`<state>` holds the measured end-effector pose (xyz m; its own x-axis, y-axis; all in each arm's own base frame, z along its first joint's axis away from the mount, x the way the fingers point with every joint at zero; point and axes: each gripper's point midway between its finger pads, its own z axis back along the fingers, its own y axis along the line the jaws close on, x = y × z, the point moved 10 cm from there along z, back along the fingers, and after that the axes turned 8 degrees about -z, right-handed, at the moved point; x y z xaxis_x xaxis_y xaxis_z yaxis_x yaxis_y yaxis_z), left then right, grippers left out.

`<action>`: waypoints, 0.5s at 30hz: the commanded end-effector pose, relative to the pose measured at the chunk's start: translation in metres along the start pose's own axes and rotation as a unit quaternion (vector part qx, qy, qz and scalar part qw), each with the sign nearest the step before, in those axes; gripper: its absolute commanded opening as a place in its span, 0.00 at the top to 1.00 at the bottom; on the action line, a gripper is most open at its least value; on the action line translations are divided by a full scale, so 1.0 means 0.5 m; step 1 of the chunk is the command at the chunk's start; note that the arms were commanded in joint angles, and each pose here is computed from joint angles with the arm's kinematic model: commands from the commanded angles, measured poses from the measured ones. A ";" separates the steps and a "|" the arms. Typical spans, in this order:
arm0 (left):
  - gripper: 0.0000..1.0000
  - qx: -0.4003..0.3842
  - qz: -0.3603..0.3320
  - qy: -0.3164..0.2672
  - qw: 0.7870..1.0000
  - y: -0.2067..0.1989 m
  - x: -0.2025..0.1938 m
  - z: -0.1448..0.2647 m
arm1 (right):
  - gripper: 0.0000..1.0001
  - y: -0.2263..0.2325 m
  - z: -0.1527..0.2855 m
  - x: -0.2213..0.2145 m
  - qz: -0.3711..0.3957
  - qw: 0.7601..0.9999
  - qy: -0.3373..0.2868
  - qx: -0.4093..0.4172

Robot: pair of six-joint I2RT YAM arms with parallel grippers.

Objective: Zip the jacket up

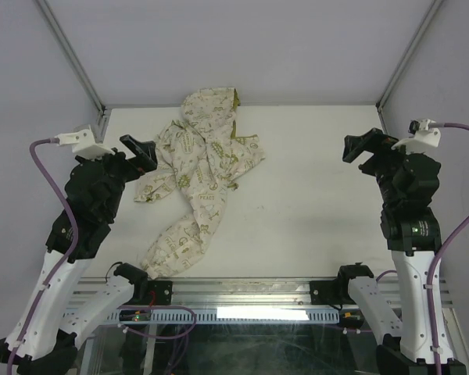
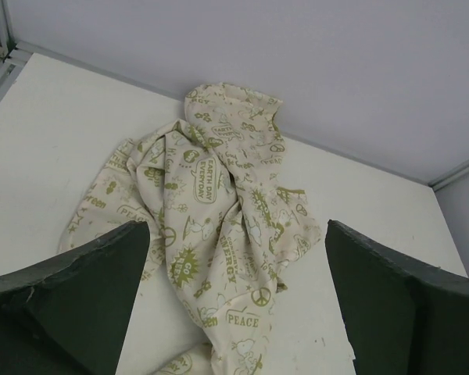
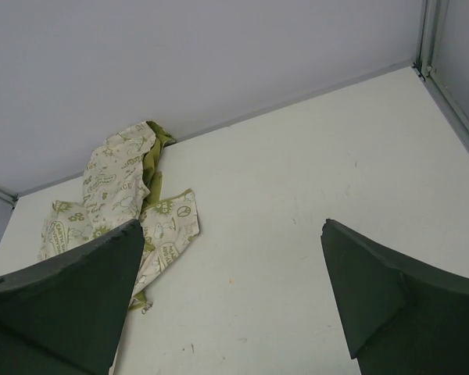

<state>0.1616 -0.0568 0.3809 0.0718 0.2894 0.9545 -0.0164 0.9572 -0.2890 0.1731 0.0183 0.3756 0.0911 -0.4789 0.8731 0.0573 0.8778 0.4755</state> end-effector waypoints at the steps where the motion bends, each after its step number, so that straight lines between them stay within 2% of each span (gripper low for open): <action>1: 0.01 -0.025 -0.004 -0.008 1.000 -0.013 0.009 -0.011 | 0.01 0.009 -0.007 0.011 0.006 1.000 -0.018 0.020; 8: 0.01 -0.034 -0.011 0.038 0.999 -0.021 -0.026 -0.034 | 0.01 -0.003 -0.027 -0.007 0.009 1.000 -0.003 0.005; 15: 0.01 -0.089 0.009 0.175 0.980 -0.063 -0.125 -0.104 | 0.01 -0.016 -0.049 -0.038 0.017 1.000 0.015 0.008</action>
<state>0.1930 -0.0833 0.3522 0.2562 0.2528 0.9330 0.0681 0.9581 -0.2783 0.1894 0.0192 0.3506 0.1577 -0.4683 0.8694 0.0834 0.8836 0.4608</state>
